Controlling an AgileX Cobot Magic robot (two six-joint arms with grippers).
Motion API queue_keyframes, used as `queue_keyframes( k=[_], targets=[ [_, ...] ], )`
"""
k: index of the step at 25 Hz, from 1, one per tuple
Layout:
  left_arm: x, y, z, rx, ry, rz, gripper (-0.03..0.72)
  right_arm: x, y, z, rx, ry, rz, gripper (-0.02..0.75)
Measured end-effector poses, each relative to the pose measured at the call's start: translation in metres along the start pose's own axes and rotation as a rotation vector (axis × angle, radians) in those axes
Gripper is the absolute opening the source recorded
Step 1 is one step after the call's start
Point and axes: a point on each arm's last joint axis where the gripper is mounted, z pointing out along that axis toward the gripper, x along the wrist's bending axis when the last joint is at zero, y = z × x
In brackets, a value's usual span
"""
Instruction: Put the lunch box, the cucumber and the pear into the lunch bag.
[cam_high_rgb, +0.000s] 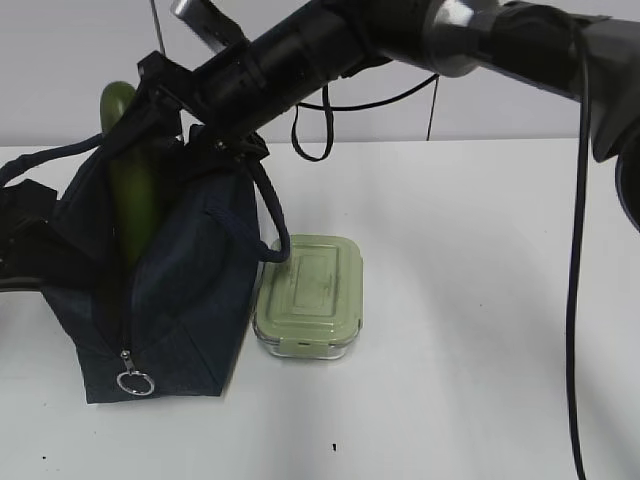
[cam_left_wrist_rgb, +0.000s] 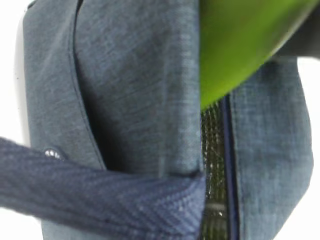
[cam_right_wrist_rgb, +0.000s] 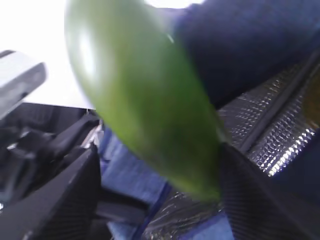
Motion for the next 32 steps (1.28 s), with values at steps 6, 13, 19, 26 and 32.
queue_keyframes(
  k=[6,13,19,26,32],
  targets=[
    [0.000,0.000,0.000,0.001,0.000,0.000,-0.015,0.016,0.021,-0.034,-0.066,-0.051,-0.093,0.565],
    [0.000,0.000,0.000,0.001,-0.001,0.000,-0.015,0.034,0.038,-0.076,-0.130,-0.373,-0.229,0.564],
    [0.000,0.000,0.000,0.002,-0.001,0.000,-0.015,0.028,0.042,-0.117,-0.172,-0.608,-0.256,0.564],
    [0.000,0.000,0.000,0.003,-0.002,0.000,-0.015,-0.014,0.039,-0.147,-0.180,-0.676,-0.110,0.564],
    [0.000,0.000,0.000,0.003,-0.002,0.000,-0.015,-0.048,0.016,-0.133,-0.053,-0.677,0.017,0.564]
  ],
)
